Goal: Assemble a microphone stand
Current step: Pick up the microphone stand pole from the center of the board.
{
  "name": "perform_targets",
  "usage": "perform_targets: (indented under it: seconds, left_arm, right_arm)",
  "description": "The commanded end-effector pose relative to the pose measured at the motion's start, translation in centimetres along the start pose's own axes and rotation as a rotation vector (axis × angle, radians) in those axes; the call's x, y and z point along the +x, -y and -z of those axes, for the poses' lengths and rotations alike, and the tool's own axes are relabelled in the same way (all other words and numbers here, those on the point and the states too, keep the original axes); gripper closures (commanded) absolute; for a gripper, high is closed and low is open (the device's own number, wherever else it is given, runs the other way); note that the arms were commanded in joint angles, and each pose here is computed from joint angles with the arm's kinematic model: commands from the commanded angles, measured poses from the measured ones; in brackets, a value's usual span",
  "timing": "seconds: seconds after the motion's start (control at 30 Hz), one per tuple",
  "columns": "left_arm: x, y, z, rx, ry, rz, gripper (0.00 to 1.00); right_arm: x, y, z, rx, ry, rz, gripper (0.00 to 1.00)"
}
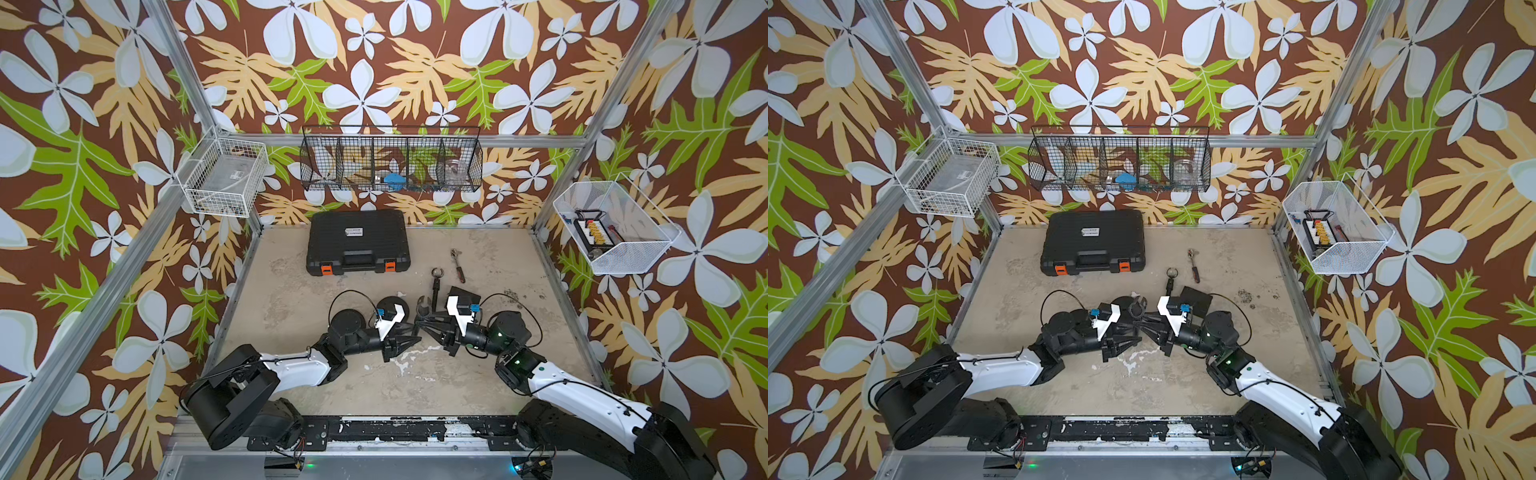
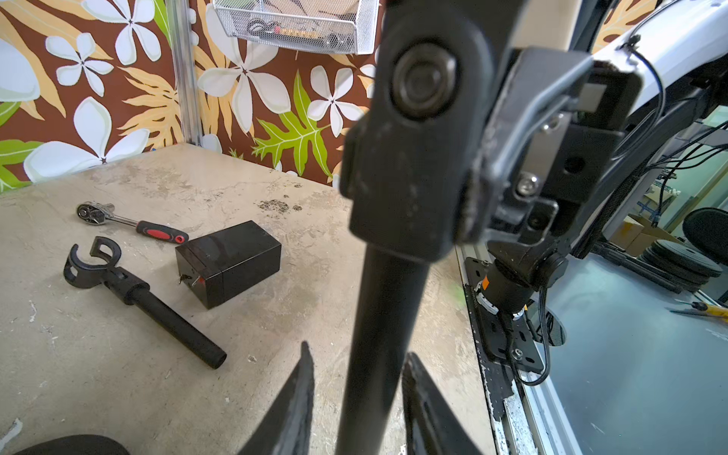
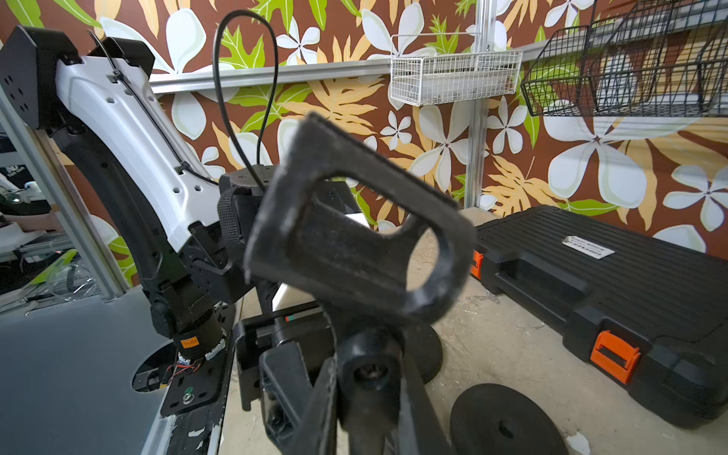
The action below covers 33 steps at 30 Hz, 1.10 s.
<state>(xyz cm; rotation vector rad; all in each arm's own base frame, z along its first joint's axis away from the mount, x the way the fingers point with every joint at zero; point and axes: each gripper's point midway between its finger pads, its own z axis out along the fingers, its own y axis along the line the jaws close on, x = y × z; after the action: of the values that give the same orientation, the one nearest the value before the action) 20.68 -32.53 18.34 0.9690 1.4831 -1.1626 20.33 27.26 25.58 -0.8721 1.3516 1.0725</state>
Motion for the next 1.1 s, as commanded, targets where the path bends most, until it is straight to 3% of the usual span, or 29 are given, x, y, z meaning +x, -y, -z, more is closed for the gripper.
perform_targets:
  seconds: [0.0,0.17,0.37,0.5,0.63,1.07]
  left_arm:
    - [-0.3,0.2,-0.3,0.017,0.009,0.007,0.61]
    - [-0.4,0.4,-0.3,0.03,0.021,0.009,0.69]
    - [-1.5,0.7,0.7,0.008,0.07,-0.037,1.0]
    - [-1.6,0.0,1.1,-0.052,0.075,-0.06,1.0]
    - [-1.5,-0.7,1.2,-0.098,0.062,-0.054,1.0]
    - [-0.8,0.7,0.5,-0.007,0.032,-0.084,1.0]
  right_arm:
    - [-2.6,-0.9,0.1,-0.043,0.109,0.008,0.87]
    - [-2.7,-1.0,0.3,-0.046,0.114,0.0,0.87]
    - [-2.1,-0.2,0.1,-0.006,0.089,0.014,0.84]
    - [-1.6,0.3,-0.3,0.015,0.033,0.025,0.56]
    - [-1.3,0.7,-0.2,0.043,-0.008,0.042,0.4]
    - [-1.3,0.1,-0.8,-0.009,-0.051,0.018,0.43]
